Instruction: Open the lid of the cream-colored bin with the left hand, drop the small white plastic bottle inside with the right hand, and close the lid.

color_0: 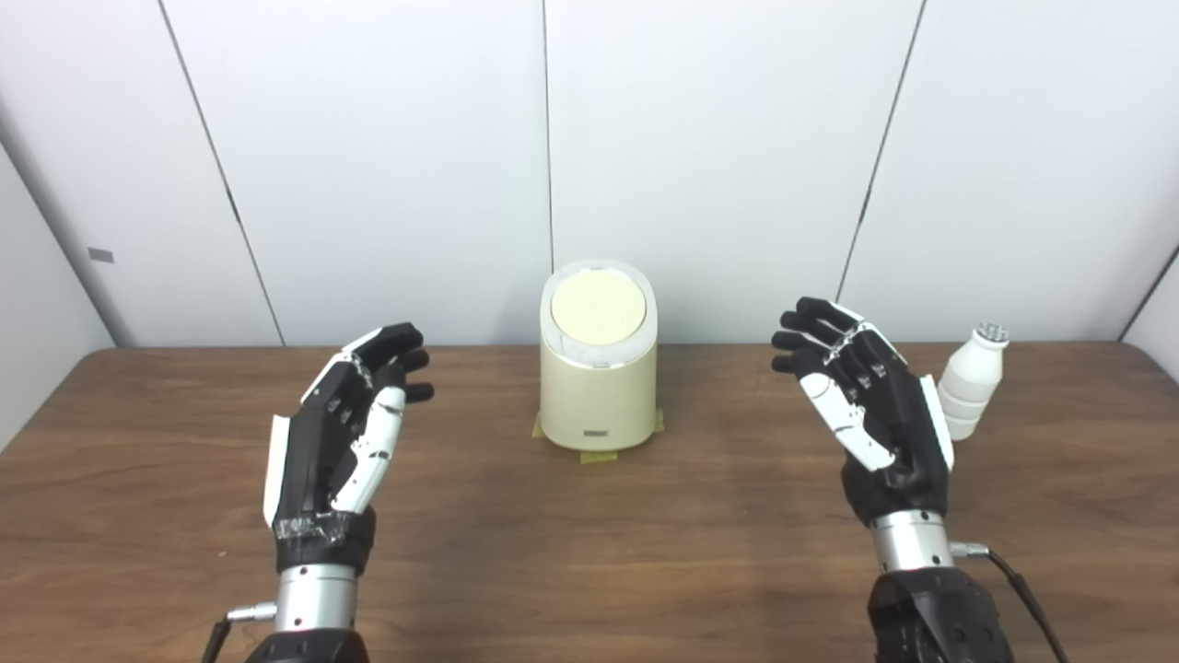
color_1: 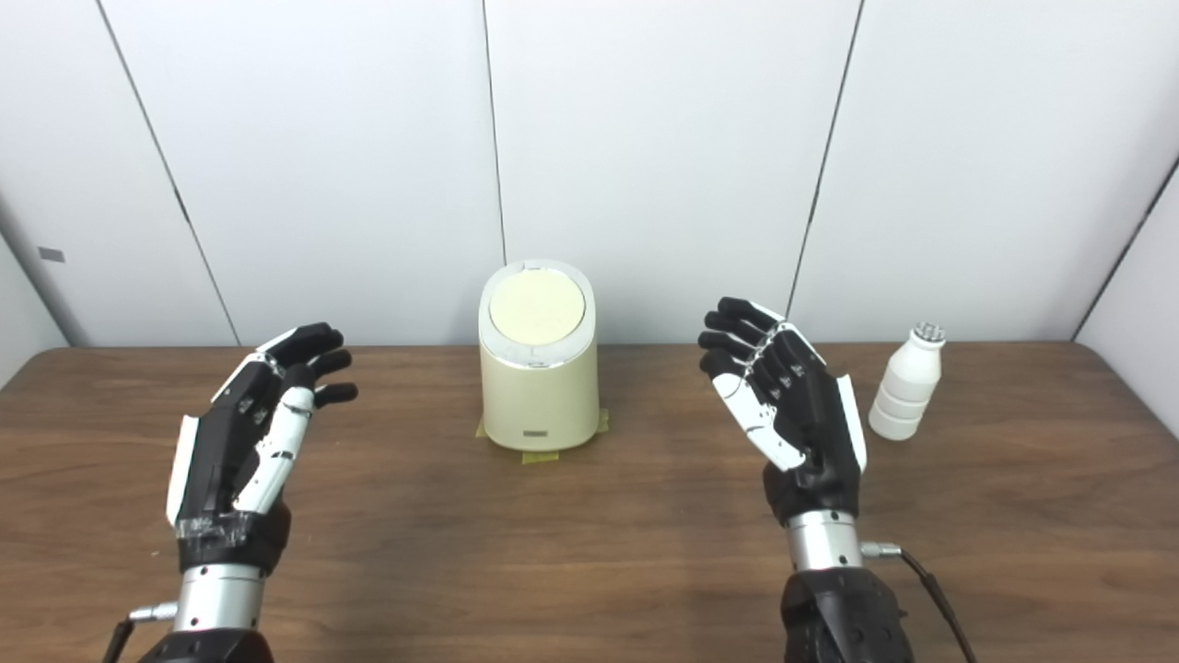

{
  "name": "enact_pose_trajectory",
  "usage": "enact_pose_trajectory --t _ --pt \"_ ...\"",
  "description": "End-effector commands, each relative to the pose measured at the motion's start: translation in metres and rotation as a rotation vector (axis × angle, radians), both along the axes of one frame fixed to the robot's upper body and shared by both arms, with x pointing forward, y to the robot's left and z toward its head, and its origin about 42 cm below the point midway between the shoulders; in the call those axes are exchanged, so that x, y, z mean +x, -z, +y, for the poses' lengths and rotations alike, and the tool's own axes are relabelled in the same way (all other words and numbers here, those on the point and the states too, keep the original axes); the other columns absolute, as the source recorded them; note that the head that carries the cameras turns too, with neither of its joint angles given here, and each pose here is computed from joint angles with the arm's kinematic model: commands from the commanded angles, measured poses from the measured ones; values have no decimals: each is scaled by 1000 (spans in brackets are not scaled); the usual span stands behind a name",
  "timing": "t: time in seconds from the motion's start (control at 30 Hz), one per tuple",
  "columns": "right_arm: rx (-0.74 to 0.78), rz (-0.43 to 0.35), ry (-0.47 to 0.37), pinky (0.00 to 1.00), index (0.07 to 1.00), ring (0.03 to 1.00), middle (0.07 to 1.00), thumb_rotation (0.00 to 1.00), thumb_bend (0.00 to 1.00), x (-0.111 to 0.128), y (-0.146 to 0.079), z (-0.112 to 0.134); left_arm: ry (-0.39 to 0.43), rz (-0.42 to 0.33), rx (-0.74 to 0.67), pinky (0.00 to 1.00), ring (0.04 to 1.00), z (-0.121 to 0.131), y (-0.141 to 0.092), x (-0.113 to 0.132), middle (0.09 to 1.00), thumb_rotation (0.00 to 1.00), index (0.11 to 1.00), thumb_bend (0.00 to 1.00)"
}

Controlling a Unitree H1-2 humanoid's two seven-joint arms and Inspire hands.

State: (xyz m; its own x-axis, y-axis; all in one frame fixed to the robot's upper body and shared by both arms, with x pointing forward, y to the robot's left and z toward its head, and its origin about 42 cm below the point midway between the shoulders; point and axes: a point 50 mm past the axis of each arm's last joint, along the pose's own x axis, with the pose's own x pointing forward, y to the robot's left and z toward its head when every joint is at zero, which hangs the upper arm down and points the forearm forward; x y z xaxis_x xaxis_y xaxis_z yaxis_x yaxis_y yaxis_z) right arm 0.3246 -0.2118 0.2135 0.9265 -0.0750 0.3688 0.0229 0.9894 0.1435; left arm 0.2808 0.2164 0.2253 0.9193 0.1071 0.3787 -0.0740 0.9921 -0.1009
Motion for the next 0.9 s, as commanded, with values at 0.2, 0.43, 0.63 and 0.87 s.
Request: enact_pose_trajectory --t 0.2,0.43,0.63,0.87 --pt "-3 -84 -7 606 680 676 695 330 355 5 -20 1 12 -66 5 659 754 -2 -13 0 765 416 734 303" --pt "-5 -86 -7 603 674 670 688 336 348 5 -20 2 13 -67 3 665 759 -2 -14 0 768 417 738 302" --pt "-3 -85 -9 606 677 673 691 335 341 6 -20 3 11 -70 7 662 758 -1 -14 1 769 424 738 304" --pt "-10 -86 -7 599 677 674 695 313 338 9 -21 5 5 -78 1 680 768 -1 -17 6 784 431 753 319"
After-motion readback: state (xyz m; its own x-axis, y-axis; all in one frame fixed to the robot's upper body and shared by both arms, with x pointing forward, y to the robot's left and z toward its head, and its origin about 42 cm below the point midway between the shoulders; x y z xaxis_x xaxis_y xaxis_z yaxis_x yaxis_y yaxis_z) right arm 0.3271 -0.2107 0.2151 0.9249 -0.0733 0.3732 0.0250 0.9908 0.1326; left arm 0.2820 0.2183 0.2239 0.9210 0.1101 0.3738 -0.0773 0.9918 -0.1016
